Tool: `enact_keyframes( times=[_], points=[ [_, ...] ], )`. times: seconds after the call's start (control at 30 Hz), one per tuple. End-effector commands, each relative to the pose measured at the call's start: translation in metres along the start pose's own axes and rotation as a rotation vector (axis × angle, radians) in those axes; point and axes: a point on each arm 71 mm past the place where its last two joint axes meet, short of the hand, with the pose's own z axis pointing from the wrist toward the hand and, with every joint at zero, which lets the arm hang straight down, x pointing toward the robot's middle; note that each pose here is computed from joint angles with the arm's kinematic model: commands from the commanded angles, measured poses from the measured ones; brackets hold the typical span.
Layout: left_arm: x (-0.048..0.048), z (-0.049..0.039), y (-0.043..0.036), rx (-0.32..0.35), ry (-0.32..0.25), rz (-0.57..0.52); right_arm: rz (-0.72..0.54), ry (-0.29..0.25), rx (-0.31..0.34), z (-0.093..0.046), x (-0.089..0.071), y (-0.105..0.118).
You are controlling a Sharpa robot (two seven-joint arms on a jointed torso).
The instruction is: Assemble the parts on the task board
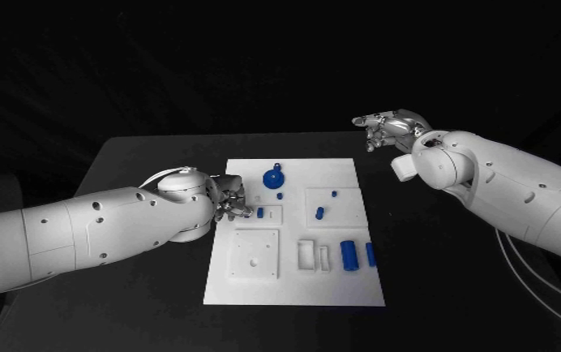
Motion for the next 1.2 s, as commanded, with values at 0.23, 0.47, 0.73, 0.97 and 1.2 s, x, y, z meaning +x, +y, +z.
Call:
enact_keyframes(
  times=[0.23,0.47,0.73,0.97,1.2],
  points=[
    [0.0047,0.0013,-0.0007,0.001,0.041,0.003,0.002,0.019,-0.01,0.0,0.0018,0.0009],
    [0.0047,0.0013,0.0014,-0.009,0.044,0.001,0.003,0.019,-0.011,0.0003,0.003,0.0013],
    [0.0051,0.0012,0.0014,-0.012,0.048,0.002,0.004,0.028,-0.01,0.001,0.0058,0.0017],
    [0.0051,0.0009,0.0033,-0.018,0.05,0.003,0.004,0.032,-0.009,0.0014,0.0069,0.0016],
    [0.0048,0.0005,0.0058,-0.024,0.048,0.001,0.004,0.038,-0.01,0.0013,0.0074,0.0015]
  ],
)
